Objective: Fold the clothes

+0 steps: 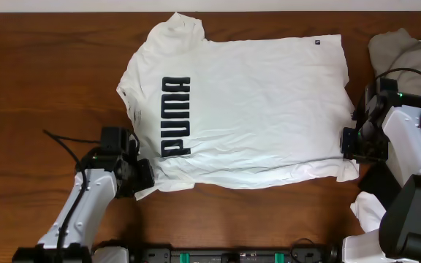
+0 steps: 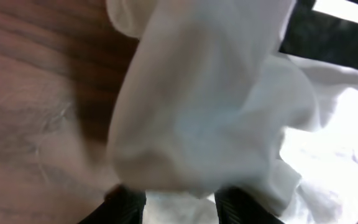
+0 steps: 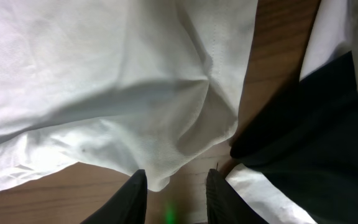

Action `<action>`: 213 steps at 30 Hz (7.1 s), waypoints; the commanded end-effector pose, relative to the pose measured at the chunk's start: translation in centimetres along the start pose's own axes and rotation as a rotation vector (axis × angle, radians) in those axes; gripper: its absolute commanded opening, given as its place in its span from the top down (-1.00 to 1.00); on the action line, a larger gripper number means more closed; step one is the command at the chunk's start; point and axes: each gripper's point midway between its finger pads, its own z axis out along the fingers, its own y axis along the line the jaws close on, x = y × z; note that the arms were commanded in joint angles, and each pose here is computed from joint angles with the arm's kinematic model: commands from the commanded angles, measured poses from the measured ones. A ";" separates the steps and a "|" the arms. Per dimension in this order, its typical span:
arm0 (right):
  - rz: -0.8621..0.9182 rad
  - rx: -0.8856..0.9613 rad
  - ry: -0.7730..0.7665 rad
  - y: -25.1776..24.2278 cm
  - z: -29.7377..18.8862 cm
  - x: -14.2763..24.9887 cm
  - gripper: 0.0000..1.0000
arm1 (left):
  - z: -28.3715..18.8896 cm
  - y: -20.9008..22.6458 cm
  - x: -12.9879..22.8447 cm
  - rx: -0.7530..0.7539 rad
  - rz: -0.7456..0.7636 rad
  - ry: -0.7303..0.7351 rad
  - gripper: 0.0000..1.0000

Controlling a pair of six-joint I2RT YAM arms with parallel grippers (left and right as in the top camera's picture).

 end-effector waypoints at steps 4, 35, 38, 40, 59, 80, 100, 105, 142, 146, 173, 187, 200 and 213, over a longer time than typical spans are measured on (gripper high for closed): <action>0.019 0.001 -0.004 -0.3 -0.1 0.0 0.40 | 1.4 0.1 0.3 0.001 0.004 0.043 0.21; 0.042 0.018 0.022 -0.6 -0.1 0.7 0.39 | -2.5 -3.7 3.8 0.210 -0.021 0.165 0.88; 0.113 0.106 0.037 -2.1 -0.2 1.2 0.39 | -2.3 -1.7 3.2 0.095 -0.076 0.123 0.88; 0.131 0.119 0.036 -2.3 -0.1 1.2 0.38 | -2.4 -0.8 2.4 0.052 -0.121 0.081 0.88; 0.162 -0.062 0.038 1.0 5.3 2.5 0.38 | -2.8 -0.8 0.1 0.083 -0.187 -0.015 0.88; 0.150 -0.141 -0.078 1.9 5.0 -0.4 0.77 | -2.8 -0.8 0.1 0.083 -0.193 -0.016 0.88; 0.202 -0.043 -0.159 -0.2 3.2 1.9 0.69 | -2.9 -0.9 -0.4 0.089 -0.188 -0.034 0.88; 0.202 -0.047 -0.186 -0.1 5.2 2.0 0.61 | -2.9 -0.9 -0.4 0.089 -0.188 -0.034 0.88; 0.153 -0.145 -0.183 1.7 7.0 2.7 0.18 | -2.9 -1.0 -0.7 0.093 -0.186 -0.045 0.88; 0.156 -0.121 -0.190 1.3 7.0 2.6 0.17 | -2.9 -0.9 -0.7 0.093 -0.186 -0.045 0.88; 0.185 -0.138 -0.189 1.5 6.3 3.2 0.98 | -3.3 -1.3 -0.3 0.111 -0.187 -0.027 0.88; 0.227 -0.109 -0.386 -0.9 -6.0 0.8 0.97 | -12.2 -4.0 -3.9 0.214 -0.110 -0.319 0.88; 0.305 -0.056 -0.392 -4.4 -7.8 1.3 0.97 | -13.4 -3.6 -1.3 0.207 -0.116 -0.296 0.88; 0.304 -0.059 -0.393 -4.4 -7.8 1.2 0.97 | -12.2 -2.6 2.7 0.162 -0.160 -0.123 0.72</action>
